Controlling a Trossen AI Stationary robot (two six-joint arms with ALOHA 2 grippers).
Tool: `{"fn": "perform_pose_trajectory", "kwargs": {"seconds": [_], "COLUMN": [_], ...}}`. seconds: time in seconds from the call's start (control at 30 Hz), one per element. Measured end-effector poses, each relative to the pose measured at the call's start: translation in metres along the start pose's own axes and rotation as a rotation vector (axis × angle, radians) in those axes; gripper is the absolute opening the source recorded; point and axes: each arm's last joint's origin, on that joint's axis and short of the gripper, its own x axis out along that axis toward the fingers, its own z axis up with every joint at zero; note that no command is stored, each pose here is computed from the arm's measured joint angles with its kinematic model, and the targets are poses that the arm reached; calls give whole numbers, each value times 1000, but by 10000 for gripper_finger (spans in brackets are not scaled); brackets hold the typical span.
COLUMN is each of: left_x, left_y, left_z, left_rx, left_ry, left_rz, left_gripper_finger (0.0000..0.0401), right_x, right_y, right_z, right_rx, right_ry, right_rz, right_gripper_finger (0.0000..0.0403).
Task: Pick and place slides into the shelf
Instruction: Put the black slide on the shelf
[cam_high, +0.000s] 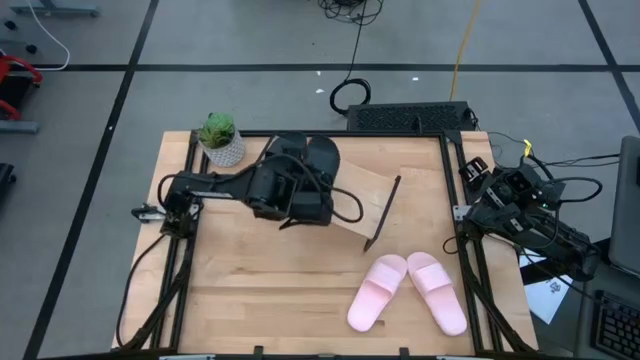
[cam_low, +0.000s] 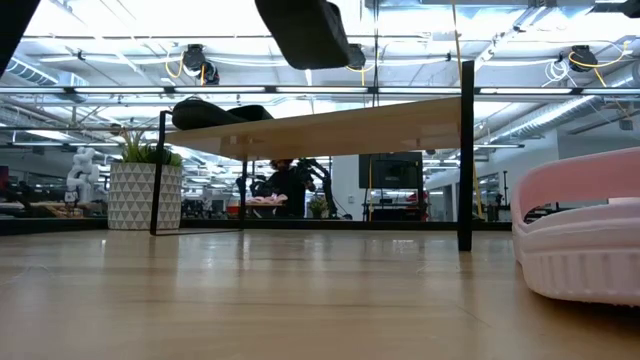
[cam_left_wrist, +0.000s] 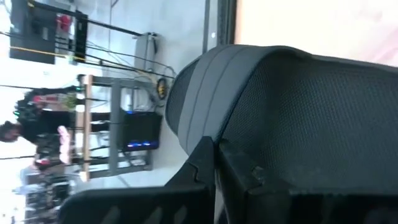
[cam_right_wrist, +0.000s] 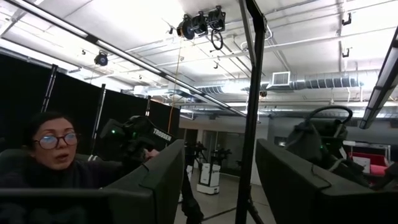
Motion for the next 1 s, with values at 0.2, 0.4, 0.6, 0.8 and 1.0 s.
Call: {"fn": "perform_pose_trajectory", "kwargs": {"seconds": [0.2, 0.4, 0.6, 0.8, 1.0], "left_x": [1, 1, 0, 1, 6], "left_y": [1, 1, 2, 3, 6], "left_z": [0, 0, 9, 10, 10], "left_rx": [99, 133, 165, 194, 186], "left_ry": [3, 3, -54, -64, -62], "left_rz": [21, 35, 47, 34, 3], "left_gripper_finger": [0, 0, 0, 0, 0], "right_x": [0, 0, 0, 0, 0], "right_y": [-2, -5, -6, -6, -6], "right_z": [-1, -4, -6, -6, -6], "right_rx": [-18, -10, -3, -3, 18], "right_ry": [10, 36, 51, 51, 51], "right_rz": [-9, -28, -25, -25, -26], "right_gripper_finger": [187, 187, 187, 187, 187]}}
